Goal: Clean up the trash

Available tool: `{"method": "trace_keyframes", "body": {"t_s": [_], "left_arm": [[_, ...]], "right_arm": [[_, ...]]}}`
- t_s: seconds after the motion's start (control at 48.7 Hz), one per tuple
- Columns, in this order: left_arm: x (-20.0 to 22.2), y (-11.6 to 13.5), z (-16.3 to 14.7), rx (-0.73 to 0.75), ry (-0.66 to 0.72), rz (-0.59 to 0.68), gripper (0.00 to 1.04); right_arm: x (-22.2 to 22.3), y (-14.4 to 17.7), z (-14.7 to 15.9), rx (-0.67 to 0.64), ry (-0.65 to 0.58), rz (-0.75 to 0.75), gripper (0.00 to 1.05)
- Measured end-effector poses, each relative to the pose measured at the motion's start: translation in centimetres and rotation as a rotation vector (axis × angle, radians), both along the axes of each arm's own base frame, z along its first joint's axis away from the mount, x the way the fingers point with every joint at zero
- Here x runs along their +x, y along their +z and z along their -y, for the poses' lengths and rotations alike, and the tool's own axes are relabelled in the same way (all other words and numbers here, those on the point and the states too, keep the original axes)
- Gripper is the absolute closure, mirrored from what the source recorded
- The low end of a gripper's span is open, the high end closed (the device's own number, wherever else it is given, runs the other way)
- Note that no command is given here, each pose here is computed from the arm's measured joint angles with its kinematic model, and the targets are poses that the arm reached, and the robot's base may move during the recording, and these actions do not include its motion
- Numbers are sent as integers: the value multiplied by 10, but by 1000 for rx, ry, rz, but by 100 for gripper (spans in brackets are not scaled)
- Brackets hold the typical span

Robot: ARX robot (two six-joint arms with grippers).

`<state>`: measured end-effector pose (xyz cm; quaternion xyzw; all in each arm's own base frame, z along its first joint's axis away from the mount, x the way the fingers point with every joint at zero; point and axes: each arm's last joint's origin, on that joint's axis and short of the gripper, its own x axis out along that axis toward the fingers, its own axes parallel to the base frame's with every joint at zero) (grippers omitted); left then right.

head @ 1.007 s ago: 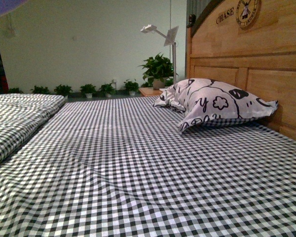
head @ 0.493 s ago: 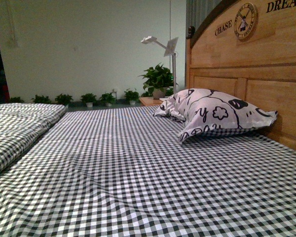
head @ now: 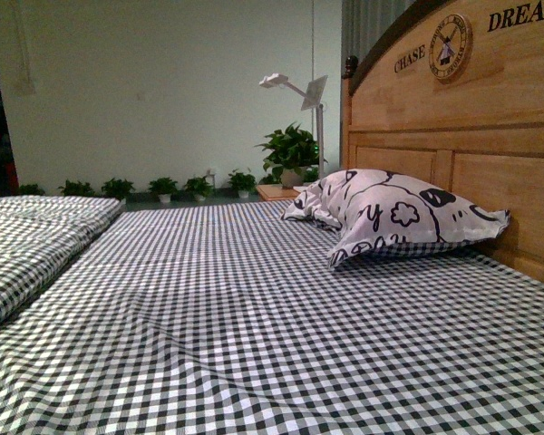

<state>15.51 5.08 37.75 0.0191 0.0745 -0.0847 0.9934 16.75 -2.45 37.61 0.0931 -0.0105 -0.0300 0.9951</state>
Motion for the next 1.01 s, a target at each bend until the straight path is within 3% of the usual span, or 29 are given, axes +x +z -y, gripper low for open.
{"method": "trace_keyframes", "body": {"t_s": [1.007], "left_arm": [[0,0,0,-7,1,-1,78]], "right_arm": [[0,0,0,-1,1,0,85]]}}
